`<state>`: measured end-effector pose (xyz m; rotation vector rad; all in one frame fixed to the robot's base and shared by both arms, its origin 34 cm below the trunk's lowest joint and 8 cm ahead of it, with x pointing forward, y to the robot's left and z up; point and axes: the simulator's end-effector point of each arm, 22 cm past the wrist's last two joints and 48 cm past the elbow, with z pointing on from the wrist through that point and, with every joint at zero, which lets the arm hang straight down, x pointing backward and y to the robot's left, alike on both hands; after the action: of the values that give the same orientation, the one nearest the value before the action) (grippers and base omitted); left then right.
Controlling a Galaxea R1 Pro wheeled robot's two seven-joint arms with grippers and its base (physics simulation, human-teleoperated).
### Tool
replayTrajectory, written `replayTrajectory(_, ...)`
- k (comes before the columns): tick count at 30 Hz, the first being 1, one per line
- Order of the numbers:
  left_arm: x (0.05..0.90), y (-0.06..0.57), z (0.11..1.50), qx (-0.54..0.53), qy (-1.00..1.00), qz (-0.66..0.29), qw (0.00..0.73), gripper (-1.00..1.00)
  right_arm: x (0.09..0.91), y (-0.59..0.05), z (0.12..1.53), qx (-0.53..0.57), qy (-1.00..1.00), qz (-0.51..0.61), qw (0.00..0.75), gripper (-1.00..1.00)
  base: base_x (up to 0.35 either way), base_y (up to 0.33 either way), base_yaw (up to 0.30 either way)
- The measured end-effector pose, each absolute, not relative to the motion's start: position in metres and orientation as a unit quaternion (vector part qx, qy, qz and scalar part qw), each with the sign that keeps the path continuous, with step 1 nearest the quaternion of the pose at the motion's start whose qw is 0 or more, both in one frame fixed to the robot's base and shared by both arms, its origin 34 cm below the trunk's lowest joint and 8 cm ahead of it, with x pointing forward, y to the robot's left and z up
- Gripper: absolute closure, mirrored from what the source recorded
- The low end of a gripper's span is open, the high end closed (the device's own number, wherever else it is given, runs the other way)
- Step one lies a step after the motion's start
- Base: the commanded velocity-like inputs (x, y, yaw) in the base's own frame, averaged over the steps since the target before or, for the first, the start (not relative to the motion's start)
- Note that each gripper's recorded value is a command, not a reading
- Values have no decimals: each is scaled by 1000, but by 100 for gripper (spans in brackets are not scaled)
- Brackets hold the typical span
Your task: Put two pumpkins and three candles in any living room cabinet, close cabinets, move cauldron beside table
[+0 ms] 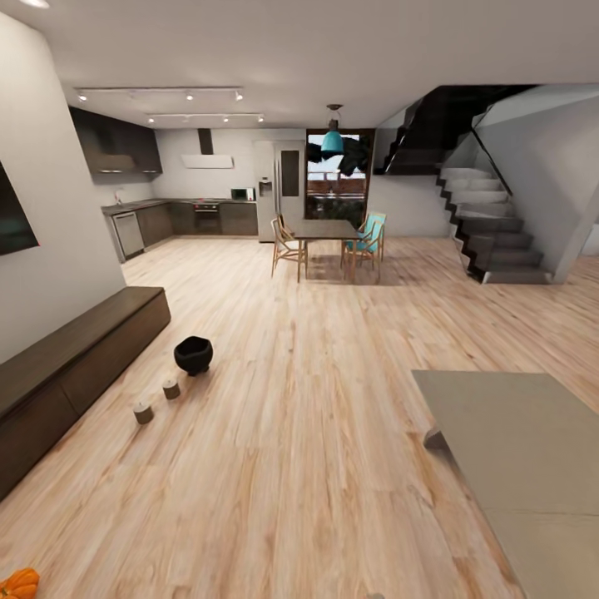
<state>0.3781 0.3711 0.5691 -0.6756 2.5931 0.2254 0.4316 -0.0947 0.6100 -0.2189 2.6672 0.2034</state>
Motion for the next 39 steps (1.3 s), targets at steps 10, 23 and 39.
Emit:
replayTrajectory(10, 378, 371, 569, -245, 940, 82, 224, -100, 431, -95, 610, -80, 968, 74, 227, -100, 252, 0, 0)
replayTrajectory(23, 378, 371, 569, -245, 940, 82, 224, -100, 431, -95, 610, -80, 968, 74, 227, -100, 252, 0, 0)
replayTrajectory(39, 378, 371, 569, -245, 940, 82, 224, -100, 431, -95, 610, -80, 968, 74, 227, -100, 252, 0, 0)
